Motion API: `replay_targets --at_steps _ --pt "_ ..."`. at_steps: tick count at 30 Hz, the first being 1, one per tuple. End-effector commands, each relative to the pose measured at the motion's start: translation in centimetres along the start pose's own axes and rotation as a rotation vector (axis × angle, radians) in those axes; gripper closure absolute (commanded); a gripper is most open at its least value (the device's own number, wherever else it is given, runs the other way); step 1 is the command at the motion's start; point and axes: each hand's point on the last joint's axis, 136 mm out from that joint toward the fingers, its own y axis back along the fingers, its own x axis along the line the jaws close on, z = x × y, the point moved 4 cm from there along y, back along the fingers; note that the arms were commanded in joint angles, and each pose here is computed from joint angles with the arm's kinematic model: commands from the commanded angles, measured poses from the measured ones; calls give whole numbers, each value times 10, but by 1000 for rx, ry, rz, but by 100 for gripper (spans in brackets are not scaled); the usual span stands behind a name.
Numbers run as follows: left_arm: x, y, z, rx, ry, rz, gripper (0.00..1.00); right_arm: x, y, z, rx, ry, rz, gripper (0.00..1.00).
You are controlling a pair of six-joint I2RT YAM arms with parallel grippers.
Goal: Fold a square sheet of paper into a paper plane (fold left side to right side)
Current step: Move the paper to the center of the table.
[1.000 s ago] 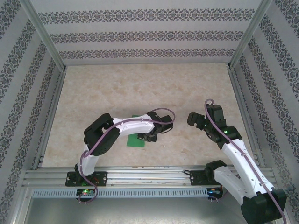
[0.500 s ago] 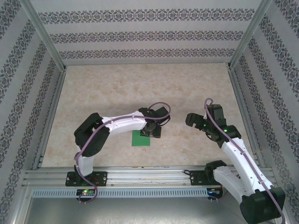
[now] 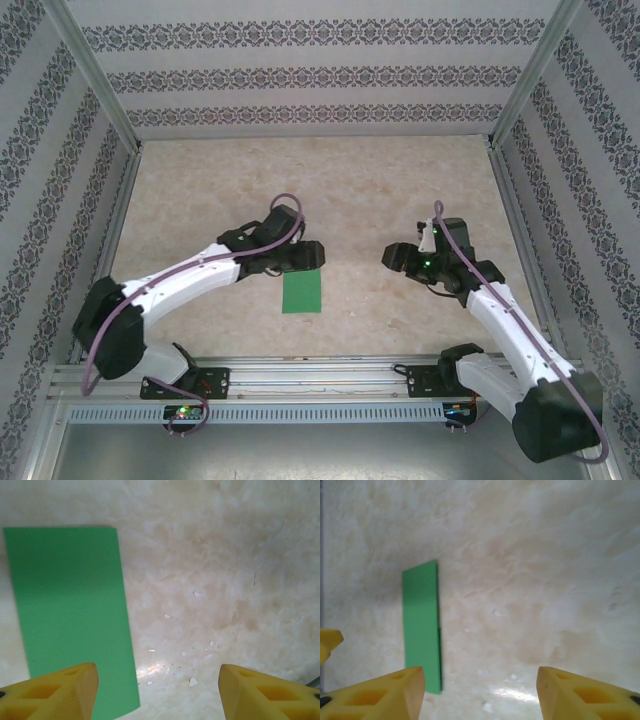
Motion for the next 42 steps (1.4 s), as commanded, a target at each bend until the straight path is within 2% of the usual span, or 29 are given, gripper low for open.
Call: replay_targets --at_steps 1,6,11,19,24,42 --pt "6 17 13 -95 -4 -78 37 25 -22 -14 96 -30 145 49" --pt "31 35 9 -167 37 -104 48 50 -66 -33 198 -17 195 74" --pt "46 35 -1 -165 64 -91 49 72 -110 -53 297 27 192 84" --pt "60 31 -9 -139 84 -30 49 93 -159 -58 362 56 199 89" --pt "73 28 -15 -119 96 34 48 86 -177 -59 393 31 153 92" --pt "79 4 -32 -16 124 23 46 38 -186 -80 493 -5 49 99"
